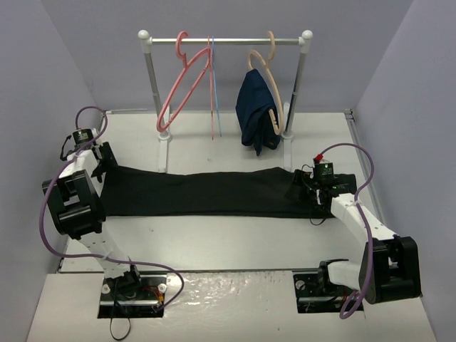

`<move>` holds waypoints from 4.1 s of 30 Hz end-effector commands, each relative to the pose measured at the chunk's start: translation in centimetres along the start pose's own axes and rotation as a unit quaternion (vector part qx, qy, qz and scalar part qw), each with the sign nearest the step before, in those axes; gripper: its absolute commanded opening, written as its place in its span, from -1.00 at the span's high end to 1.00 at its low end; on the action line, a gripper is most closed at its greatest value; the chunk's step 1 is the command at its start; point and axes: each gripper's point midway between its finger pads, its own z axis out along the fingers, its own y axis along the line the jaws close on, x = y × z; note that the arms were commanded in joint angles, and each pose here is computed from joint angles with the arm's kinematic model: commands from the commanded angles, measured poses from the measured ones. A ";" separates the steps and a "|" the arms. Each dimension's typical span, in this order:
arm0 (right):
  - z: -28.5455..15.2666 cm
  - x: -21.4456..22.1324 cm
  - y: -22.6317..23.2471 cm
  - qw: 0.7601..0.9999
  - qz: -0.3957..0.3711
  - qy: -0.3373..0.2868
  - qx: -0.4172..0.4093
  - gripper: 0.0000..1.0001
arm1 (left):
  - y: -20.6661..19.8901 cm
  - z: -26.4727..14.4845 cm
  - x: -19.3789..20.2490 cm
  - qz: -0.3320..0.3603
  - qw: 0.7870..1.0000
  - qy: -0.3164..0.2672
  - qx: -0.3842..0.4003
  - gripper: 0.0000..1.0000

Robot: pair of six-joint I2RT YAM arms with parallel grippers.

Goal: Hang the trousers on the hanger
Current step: Fold the trousers at the center of the board.

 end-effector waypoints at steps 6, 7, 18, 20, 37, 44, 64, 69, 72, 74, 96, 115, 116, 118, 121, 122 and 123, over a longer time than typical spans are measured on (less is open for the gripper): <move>-0.8 -1.5 3.6 0.998 -0.036 -0.026 -0.052 -0.83 | -2.1 -9.7 -4.0 -0.054 0.990 -0.129 -0.010 -0.48; -0.8 -1.5 3.9 0.997 -0.036 -0.028 -0.054 -0.83 | -3.3 -10.3 -3.1 -0.053 0.990 -0.128 0.007 -0.48; 2.3 1.5 2.6 1.000 0.007 0.001 -0.020 -0.83 | -7.4 -5.4 7.9 -0.116 0.991 -0.027 0.056 -0.40; 2.7 2.4 1.3 1.000 0.022 0.010 0.002 -0.83 | -6.8 -4.3 8.1 -0.125 0.991 -0.021 0.045 -0.39; -1.6 -2.1 2.6 0.999 -0.006 -0.044 -0.005 -0.91 | 2.6 -7.9 0.6 -0.045 0.995 -0.082 -0.040 -0.61; -3.5 -2.9 4.7 0.995 -0.053 -0.064 -0.057 -1.00 | 2.2 -5.0 0.1 0.046 0.998 -0.032 0.004 -0.79; -5.0 -2.8 6.1 0.988 -0.076 -0.080 -0.104 -1.00 | 2.5 1.2 7.2 0.080 0.989 0.109 0.066 -0.68; -4.9 -2.8 6.0 0.989 -0.077 -0.081 -0.102 -1.00 | 1.9 0.8 9.1 0.086 0.984 0.131 0.080 -0.43; -4.9 -2.8 5.9 0.988 -0.077 -0.083 -0.101 -1.00 | 1.4 0.7 10.0 0.086 0.983 0.139 0.087 -0.20; -5.0 -2.9 5.9 0.988 -0.077 -0.085 -0.102 -1.00 | 1.2 0.6 10.6 0.084 0.982 0.146 0.090 0.05; -5.6 -4.4 5.3 0.989 -0.055 -0.114 -0.071 -0.99 | -3.4 -11.3 3.3 -0.120 0.988 0.033 0.088 1.00; -5.5 -2.9 10.6 0.988 -0.091 -0.077 -0.095 -1.00 | -1.4 -28.3 -4.9 -0.135 0.987 -0.080 0.029 1.00; -5.4 -2.7 11.3 0.988 -0.095 -0.077 -0.098 -1.00 | -1.4 -28.8 -5.3 -0.136 0.987 -0.085 0.032 1.00; -5.4 -1.9 13.1 0.985 -0.107 -0.074 -0.111 -1.00 | -1.6 -30.0 -6.2 -0.137 0.985 -0.095 0.038 1.00; -5.2 -0.8 15.7 0.982 -0.124 -0.070 -0.127 -1.00 | -3.8 -31.2 -6.9 -0.135 0.981 -0.095 0.098 1.00; -5.2 -0.4 16.7 0.980 -0.131 -0.069 -0.134 -1.00 | -4.8 -31.6 -7.0 -0.136 0.978 -0.091 0.127 1.00; -5.1 0.1 17.7 0.978 -0.138 -0.066 -0.142 -1.00 | -6.0 -32.0 -7.0 -0.138 0.974 -0.083 0.162 1.00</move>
